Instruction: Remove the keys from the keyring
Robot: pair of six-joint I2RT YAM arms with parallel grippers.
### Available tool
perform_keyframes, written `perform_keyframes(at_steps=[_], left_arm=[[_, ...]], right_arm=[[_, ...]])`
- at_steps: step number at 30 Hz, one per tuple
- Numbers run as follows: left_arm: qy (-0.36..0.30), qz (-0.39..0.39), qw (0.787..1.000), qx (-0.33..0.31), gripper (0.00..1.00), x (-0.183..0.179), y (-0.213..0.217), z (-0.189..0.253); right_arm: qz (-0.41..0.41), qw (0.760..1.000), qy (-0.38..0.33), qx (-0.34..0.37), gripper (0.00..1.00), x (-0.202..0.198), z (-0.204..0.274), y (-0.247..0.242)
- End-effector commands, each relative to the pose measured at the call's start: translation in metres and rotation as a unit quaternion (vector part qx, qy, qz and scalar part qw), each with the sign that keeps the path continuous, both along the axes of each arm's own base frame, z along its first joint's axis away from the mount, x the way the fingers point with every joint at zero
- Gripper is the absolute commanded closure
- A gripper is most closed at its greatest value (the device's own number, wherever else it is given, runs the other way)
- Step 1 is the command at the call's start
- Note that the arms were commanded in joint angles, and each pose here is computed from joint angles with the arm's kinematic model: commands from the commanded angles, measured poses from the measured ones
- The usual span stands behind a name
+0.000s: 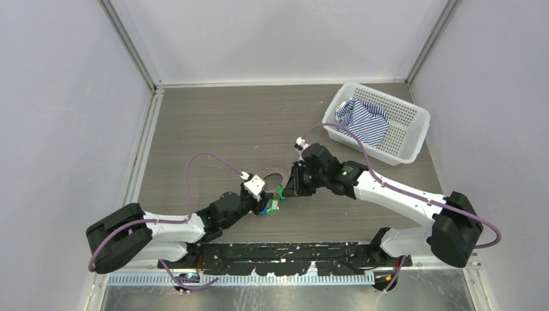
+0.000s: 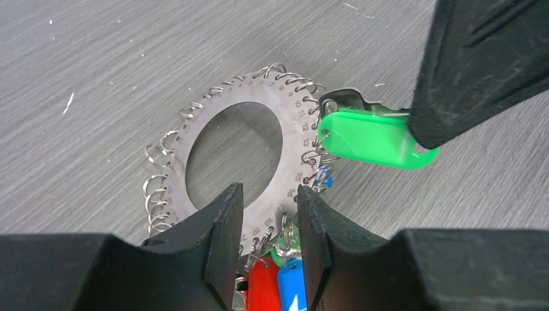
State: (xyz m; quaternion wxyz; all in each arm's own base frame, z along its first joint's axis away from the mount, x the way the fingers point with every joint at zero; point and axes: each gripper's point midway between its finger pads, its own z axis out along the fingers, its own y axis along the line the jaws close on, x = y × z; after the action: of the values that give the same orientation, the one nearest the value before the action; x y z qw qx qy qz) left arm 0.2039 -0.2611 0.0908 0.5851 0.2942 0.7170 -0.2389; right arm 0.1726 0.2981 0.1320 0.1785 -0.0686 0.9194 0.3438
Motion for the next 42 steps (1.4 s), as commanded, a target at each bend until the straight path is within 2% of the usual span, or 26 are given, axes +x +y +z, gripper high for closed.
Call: perform_keyframes(at_steps=[1, 9, 18, 25, 40, 42], left_arm=[[-0.044, -0.029, 0.998, -0.024, 0.62, 0.012, -0.015, 0.030], [-0.044, -0.123, 0.991, -0.029, 0.62, -0.003, -0.036, 0.039], [-0.069, -0.148, 0.987, 0.007, 0.62, 0.002, -0.028, 0.051], [-0.054, -0.222, 0.973, 0.043, 0.65, -0.009, -0.034, 0.039], [-0.081, -0.262, 0.961, 0.028, 0.65, -0.001, -0.042, 0.049], [-0.085, -0.266, 0.960, 0.027, 0.68, 0.001, -0.044, 0.052]], right_arm=[[0.020, 0.999, -0.042, 0.029, 0.99, 0.002, 0.022, 0.002], [0.030, 0.997, -0.069, 0.025, 0.99, 0.004, 0.034, -0.003], [0.048, 0.993, -0.100, 0.033, 0.99, 0.003, 0.050, -0.005], [0.054, 0.992, -0.110, 0.027, 0.99, 0.005, 0.055, -0.006], [0.067, 0.991, -0.118, 0.019, 0.99, 0.000, 0.060, -0.012], [0.069, 0.990, -0.121, 0.017, 0.99, 0.000, 0.061, -0.013]])
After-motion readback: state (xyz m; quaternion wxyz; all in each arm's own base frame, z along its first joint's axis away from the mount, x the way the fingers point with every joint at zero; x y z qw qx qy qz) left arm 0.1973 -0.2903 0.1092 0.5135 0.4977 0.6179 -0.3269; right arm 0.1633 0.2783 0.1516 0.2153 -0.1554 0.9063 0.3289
